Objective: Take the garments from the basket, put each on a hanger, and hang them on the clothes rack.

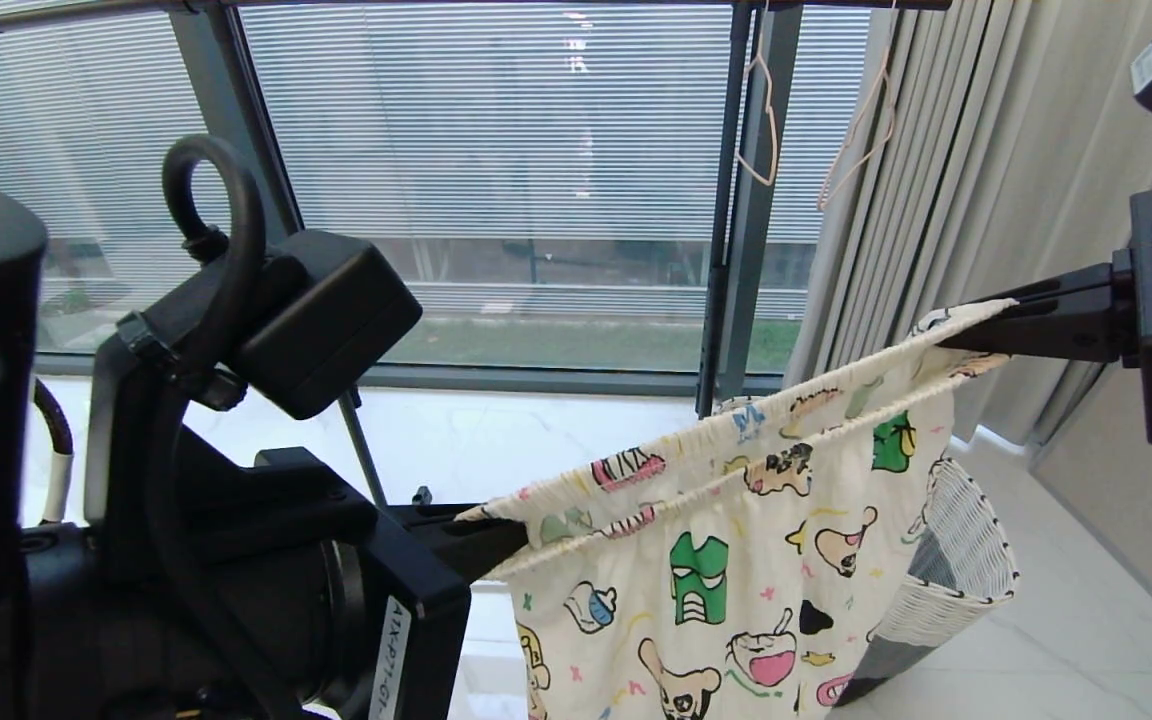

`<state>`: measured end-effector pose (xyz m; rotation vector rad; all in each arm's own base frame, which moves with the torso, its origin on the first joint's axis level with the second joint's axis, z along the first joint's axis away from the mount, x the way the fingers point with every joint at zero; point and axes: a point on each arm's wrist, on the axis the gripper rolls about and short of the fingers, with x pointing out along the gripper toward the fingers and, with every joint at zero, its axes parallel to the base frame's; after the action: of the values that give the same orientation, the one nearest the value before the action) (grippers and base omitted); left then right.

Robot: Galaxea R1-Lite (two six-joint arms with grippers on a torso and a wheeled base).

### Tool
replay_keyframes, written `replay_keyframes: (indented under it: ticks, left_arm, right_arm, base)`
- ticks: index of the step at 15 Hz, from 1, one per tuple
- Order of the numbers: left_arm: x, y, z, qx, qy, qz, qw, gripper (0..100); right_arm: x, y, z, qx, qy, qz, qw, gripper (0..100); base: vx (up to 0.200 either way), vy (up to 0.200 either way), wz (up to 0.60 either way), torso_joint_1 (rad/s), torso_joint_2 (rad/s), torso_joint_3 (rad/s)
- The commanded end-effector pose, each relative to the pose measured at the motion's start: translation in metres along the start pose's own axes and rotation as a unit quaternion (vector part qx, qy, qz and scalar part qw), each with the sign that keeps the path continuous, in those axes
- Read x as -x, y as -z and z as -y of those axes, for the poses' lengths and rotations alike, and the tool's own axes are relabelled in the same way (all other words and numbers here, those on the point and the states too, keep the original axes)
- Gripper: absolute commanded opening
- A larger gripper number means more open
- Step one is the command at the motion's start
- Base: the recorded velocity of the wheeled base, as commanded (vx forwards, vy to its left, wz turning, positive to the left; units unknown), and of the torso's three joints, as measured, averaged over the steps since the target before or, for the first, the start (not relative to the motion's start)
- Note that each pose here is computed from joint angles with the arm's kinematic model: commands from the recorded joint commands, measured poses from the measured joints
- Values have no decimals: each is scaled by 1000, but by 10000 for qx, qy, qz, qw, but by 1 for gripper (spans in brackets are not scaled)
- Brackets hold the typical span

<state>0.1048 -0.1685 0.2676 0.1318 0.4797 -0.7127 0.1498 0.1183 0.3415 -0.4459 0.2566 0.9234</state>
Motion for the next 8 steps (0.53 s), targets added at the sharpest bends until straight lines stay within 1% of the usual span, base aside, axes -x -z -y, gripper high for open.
replay_keyframes:
  ticks: [1,2,3,4,5,6,7,8]
  left_arm:
    - [0,1,1,-18,12,-18,10000,0]
    - [-2,1,0,-36,-29,-34,10000,0]
    - [-9,-1,-2,-36,-235,-38,9997,0]
    - [-23,-9,-10,81,-774,33,9970,0]
    - [-33,-18,-15,197,-1243,215,9918,0]
    - [-36,-21,-15,212,-1376,294,9898,0]
    - [-41,-26,-14,241,-1468,373,9882,0]
    - [-43,-26,-14,236,-1486,361,9880,0]
  right_arm:
    - [-4,1,0,-7,-31,-49,10000,0]
    - [-2,2,-1,-7,-31,-49,10000,0]
    - [2,5,-3,-11,-51,-97,9999,0]
    - [6,10,-6,-29,-82,-174,9998,0]
    - [10,16,-10,-37,-134,-283,9995,0]
    - [12,19,-12,-33,-164,-320,9993,0]
    - [13,24,-16,-30,-232,-378,9990,100]
    - [15,27,-19,-16,-283,-395,9988,100]
  base:
    - [0,0,0,0,0,0]
    - [0,0,0,0,0,0]
    - [0,0,0,0,0,0]
    - [0,0,0,0,0,0]
    - [0,0,0,0,0,0]
    - [0,0,0,0,0,0]
    - [0,0,0,0,0,0]
    - [0,0,0,0,0,0]
